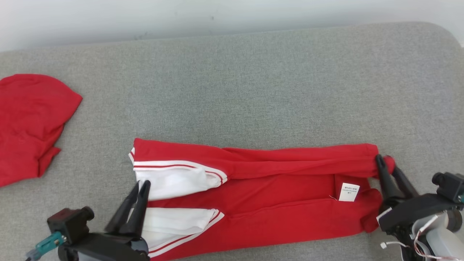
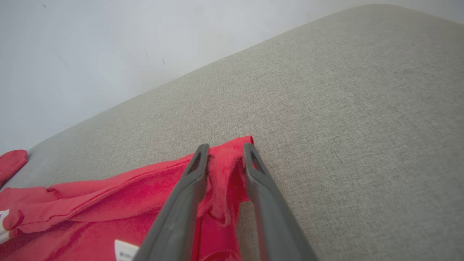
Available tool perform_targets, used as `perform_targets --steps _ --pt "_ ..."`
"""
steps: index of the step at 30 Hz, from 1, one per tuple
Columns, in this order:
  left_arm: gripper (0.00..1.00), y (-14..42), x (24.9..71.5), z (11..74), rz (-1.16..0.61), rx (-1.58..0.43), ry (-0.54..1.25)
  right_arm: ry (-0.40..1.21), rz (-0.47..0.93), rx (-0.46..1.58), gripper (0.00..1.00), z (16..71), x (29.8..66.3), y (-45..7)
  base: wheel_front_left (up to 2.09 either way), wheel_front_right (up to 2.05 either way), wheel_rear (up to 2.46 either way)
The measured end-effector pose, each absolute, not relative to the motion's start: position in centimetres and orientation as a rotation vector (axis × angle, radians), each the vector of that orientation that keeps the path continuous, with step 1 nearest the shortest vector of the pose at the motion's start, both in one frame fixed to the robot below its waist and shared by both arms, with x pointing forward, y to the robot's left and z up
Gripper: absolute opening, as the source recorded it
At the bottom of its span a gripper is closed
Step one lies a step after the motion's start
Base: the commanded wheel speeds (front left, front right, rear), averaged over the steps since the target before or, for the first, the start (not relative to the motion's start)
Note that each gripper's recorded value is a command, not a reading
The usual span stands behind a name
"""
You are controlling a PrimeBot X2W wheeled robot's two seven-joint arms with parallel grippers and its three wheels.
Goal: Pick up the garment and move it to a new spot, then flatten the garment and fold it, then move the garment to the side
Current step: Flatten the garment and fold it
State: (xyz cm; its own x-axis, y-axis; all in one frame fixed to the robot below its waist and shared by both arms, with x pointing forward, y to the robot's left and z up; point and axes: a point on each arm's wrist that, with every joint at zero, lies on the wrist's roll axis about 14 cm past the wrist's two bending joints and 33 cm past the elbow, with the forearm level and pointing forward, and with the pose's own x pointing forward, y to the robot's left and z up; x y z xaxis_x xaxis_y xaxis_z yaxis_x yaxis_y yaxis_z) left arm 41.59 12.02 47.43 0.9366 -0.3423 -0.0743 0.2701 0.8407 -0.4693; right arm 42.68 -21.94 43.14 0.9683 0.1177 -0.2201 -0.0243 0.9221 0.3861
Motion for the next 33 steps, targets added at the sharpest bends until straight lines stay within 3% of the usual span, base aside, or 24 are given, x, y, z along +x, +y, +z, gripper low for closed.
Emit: perform_targets --steps 8,14,27,29,30,33 --pt "1.00 16.4 42.4 50.1 -0.167 -0.372 -0.003 0.212 0.051 0.363 1.00 44.5 42.0 -23.2 0.00 0.00 0.00" --pt "1.00 19.3 42.5 52.9 -0.050 -0.218 -0.143 0.310 0.040 0.354 1.00 42.5 41.9 -22.9 0.00 0.00 0.00" --pt "1.00 21.8 40.7 51.5 0.057 -0.095 -0.133 0.478 0.035 0.350 1.00 37.3 39.8 -21.1 0.00 0.00 0.00" --pt "1.00 22.0 40.7 51.5 0.062 -0.080 -0.132 0.490 0.046 0.353 0.39 37.0 39.5 -20.5 0.00 0.00 0.00" --pt "1.00 22.0 40.7 51.5 0.064 -0.077 -0.132 0.495 0.051 0.354 0.01 36.8 39.4 -20.2 0.00 0.00 0.00" --pt "1.00 22.2 40.6 51.5 0.070 -0.068 -0.132 0.503 0.059 0.365 0.00 36.6 39.1 -19.5 0.00 0.00 0.00"
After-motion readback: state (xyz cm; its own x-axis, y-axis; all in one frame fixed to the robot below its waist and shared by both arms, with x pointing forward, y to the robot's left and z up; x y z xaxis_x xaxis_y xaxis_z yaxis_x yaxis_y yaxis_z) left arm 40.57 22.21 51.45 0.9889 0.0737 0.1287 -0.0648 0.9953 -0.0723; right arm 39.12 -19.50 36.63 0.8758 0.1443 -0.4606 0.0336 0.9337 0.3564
